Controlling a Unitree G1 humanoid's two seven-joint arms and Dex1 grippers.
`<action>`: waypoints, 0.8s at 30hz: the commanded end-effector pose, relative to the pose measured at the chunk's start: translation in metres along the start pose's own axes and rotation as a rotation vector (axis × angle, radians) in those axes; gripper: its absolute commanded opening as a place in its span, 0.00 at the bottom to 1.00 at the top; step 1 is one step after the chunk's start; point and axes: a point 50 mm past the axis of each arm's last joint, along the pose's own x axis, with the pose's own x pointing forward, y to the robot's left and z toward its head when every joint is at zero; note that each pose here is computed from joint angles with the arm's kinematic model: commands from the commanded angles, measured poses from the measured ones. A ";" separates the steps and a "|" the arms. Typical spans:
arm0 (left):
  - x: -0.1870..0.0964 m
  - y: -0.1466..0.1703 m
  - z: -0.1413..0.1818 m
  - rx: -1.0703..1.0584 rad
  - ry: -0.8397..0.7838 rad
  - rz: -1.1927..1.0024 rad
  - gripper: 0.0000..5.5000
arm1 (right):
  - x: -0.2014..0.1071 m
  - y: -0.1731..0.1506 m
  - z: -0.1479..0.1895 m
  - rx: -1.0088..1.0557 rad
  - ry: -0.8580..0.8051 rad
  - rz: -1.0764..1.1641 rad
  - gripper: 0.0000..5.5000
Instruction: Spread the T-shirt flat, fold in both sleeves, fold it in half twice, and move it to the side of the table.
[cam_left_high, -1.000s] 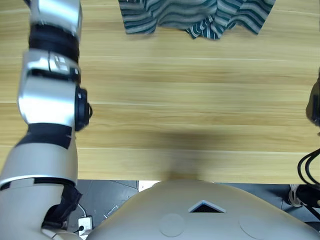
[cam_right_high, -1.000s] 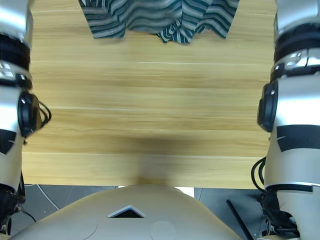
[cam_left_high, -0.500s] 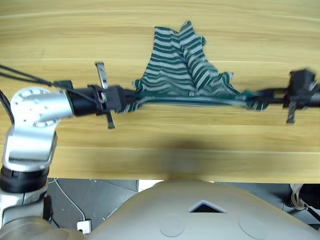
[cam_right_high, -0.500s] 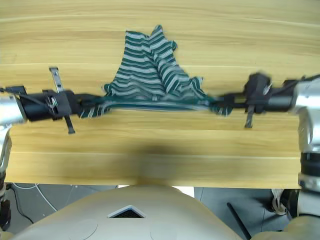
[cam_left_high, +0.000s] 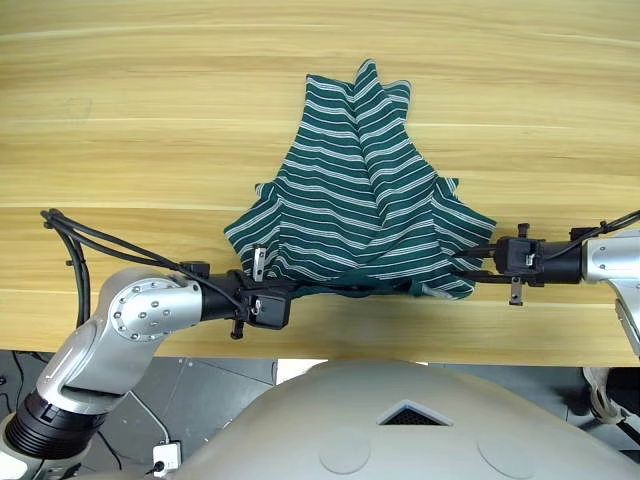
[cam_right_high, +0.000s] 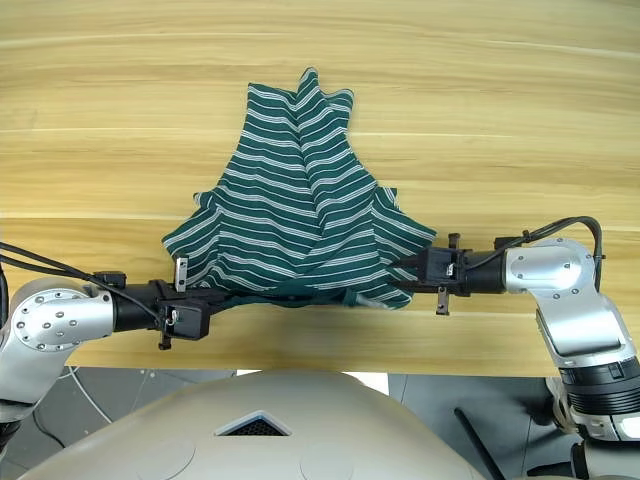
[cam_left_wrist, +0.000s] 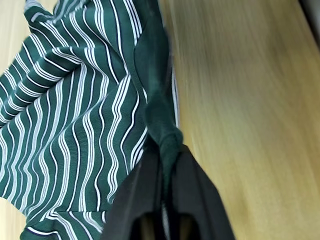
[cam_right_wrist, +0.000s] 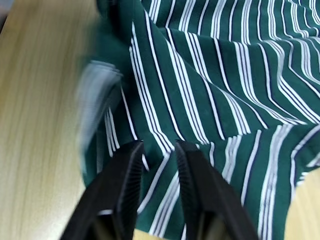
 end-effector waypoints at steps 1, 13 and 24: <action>-0.008 0.008 -0.007 -0.017 0.024 -0.004 0.17 | -0.008 -0.003 -0.001 0.078 -0.007 0.039 0.37; -0.046 0.018 0.055 -0.342 -0.573 -0.137 0.50 | 0.000 -0.054 0.042 0.345 -0.440 -0.246 0.71; 0.002 0.174 -0.008 -0.485 -0.308 0.741 0.60 | 0.058 -0.144 0.060 0.585 -0.254 -0.574 0.71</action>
